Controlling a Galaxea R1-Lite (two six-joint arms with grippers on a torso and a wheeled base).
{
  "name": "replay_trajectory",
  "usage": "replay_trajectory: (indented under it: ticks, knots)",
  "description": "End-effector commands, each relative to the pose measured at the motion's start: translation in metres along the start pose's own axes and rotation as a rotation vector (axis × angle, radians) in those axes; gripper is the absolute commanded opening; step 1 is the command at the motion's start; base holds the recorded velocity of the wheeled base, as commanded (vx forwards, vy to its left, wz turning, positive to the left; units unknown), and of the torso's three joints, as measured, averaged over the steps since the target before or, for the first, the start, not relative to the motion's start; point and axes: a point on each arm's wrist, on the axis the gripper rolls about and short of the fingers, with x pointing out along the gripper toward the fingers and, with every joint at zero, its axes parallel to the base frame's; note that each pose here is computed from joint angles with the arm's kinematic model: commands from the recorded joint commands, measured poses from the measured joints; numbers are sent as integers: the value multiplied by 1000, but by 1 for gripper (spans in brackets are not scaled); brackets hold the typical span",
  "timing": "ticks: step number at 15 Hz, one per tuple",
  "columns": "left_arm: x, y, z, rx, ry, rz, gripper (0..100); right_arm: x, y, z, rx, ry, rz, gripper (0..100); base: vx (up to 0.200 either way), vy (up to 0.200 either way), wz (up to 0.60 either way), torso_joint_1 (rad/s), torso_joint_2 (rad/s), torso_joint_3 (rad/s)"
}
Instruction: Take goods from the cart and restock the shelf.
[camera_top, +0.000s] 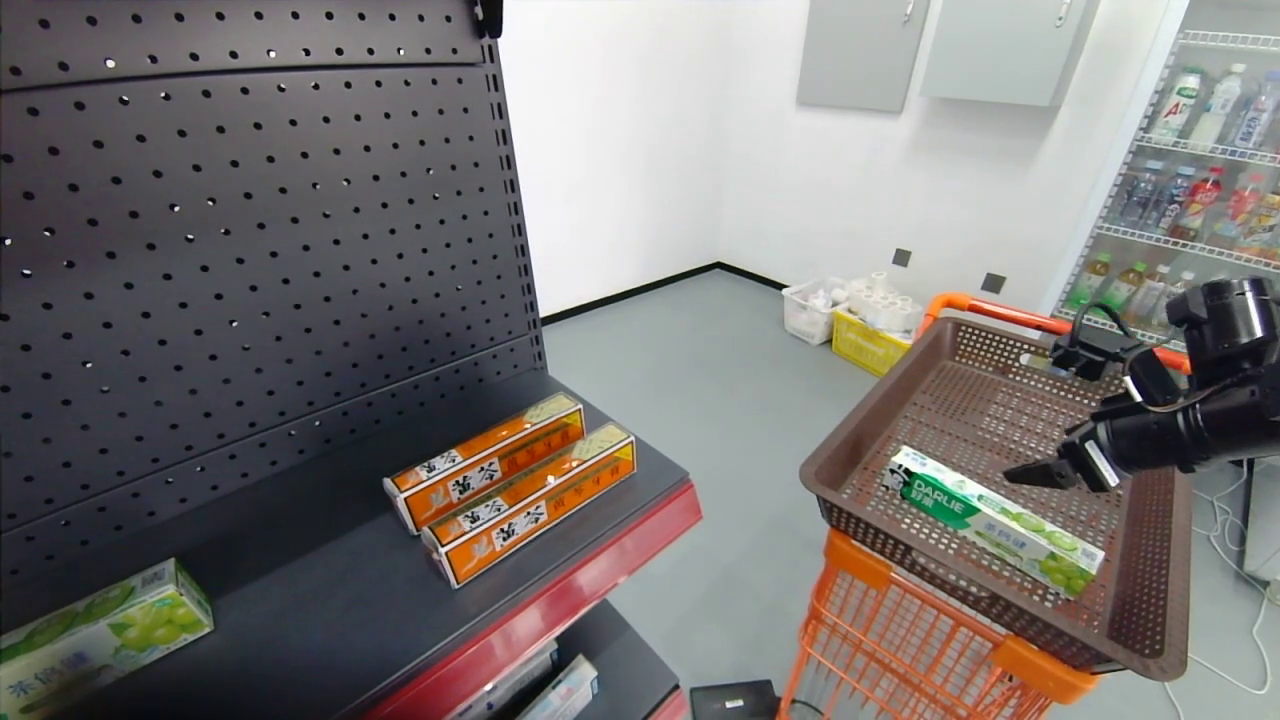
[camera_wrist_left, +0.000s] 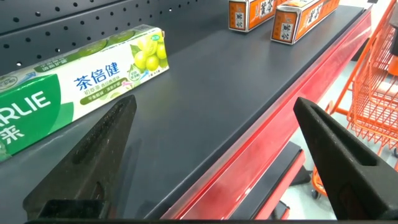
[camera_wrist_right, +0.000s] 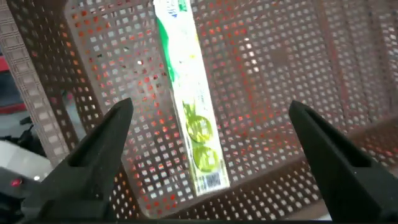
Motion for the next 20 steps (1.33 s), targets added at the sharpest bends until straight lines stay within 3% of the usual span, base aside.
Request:
replay_trajectory:
  ticks: [1, 9, 20]
  knots:
    - [0, 0, 0, 0, 0, 0, 100, 31, -2, -4, -16, 48, 51, 100, 0, 0, 0, 0, 0, 0]
    - [0, 0, 0, 0, 0, 0, 100, 72, -3, -39, -100, 191, 150, 100, 0, 0, 0, 0, 0, 0]
    - [0, 0, 0, 0, 0, 0, 100, 96, -16, -50, -88, 215, 151, 100, 0, 0, 0, 0, 0, 0]
